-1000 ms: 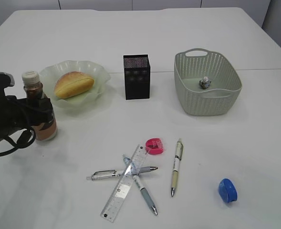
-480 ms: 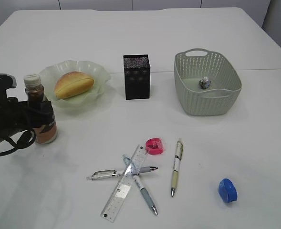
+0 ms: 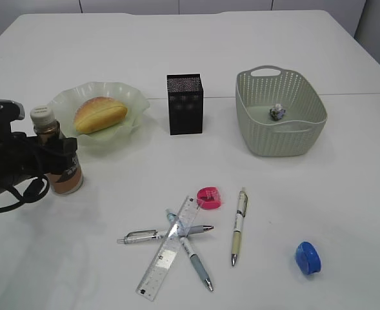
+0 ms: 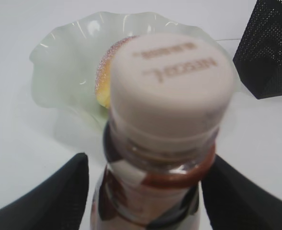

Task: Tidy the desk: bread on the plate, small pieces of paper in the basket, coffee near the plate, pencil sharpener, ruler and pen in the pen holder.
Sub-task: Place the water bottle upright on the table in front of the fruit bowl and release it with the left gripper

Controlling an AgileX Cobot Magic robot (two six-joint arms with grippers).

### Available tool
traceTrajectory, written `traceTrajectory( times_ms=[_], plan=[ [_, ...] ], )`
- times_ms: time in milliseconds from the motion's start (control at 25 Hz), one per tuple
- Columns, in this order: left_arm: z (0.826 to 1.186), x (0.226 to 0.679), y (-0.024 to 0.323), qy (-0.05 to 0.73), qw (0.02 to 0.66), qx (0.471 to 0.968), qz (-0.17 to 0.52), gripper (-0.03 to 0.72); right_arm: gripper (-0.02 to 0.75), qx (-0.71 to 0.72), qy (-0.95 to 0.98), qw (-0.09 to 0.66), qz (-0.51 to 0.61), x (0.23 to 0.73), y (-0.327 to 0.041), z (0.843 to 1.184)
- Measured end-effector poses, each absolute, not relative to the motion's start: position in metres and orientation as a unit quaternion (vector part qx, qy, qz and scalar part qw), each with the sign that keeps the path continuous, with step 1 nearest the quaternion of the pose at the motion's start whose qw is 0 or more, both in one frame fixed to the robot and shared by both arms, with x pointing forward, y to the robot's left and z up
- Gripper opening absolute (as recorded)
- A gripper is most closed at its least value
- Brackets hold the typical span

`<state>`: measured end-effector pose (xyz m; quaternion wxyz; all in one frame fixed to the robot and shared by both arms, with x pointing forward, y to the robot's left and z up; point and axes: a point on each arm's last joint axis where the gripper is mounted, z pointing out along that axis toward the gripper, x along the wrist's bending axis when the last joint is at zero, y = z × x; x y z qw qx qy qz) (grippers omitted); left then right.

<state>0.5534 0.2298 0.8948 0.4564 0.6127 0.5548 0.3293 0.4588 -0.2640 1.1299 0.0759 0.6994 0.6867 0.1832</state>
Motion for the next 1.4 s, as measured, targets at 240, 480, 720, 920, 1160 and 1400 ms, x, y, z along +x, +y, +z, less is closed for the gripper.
traceTrajectory(
  times_ms=[240,480,720,920,1160,1400],
  plan=[
    [0.895,0.553,0.230,0.555,0.456,0.613,0.329,0.538,0.501,0.699,0.687,0.076,0.183,0.459,-0.264,1.130],
    [0.911,0.552,0.230,0.550,0.465,0.607,0.335,0.538,0.501,0.700,0.686,0.076,0.183,0.459,-0.264,1.130],
    [0.924,0.551,0.230,0.542,0.476,0.601,0.342,0.538,0.501,0.700,0.686,0.076,0.183,0.459,-0.264,1.130],
    [0.935,0.548,0.230,0.540,0.478,0.602,0.342,0.538,0.501,0.700,0.686,0.076,0.183,0.459,-0.264,1.130],
    [0.952,0.543,0.231,0.520,0.467,0.619,0.357,0.538,0.501,0.700,0.686,0.076,0.183,0.459,-0.264,1.130],
    [0.967,0.533,0.233,0.526,0.448,0.635,0.346,0.538,0.501,0.701,0.685,0.075,0.183,0.459,-0.264,1.130]
  ],
)
